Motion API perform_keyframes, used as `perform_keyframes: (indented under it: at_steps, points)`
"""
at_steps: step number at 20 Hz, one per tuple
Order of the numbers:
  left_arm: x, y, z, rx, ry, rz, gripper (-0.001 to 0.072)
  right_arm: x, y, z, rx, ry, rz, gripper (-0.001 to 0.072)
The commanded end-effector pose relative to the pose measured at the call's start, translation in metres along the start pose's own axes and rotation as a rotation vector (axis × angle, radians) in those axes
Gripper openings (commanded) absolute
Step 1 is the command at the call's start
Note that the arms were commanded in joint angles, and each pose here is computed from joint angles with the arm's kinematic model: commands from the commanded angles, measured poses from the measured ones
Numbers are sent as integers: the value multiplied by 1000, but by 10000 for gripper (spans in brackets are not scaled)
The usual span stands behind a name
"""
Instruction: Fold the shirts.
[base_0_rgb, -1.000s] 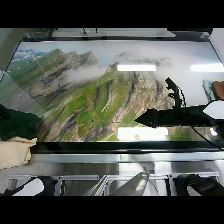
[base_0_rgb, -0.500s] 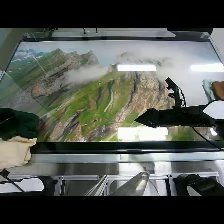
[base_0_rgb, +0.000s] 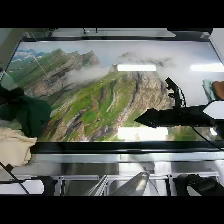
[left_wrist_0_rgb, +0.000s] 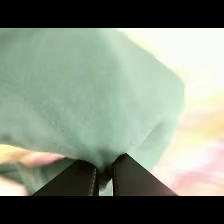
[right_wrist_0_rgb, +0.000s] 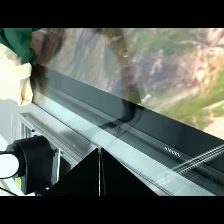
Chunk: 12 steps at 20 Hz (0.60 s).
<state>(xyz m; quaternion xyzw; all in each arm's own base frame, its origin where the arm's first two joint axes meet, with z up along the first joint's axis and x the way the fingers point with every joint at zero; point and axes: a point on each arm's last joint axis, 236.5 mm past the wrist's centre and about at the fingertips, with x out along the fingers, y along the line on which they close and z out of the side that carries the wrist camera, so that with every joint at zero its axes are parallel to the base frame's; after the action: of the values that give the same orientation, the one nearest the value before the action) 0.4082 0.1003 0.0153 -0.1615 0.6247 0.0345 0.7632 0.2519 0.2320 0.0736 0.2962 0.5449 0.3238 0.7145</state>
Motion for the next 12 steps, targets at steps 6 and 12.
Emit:
perform_keyframes:
  at_steps: [6,12]
  points:
    - [-172,-272,-42,530,-306,-458,18,-6,-3,6,-8,-18,-3,13]
    - [-106,-325,-92,612,-185,-501,281,-27,-15,30,2,-91,-15,24]
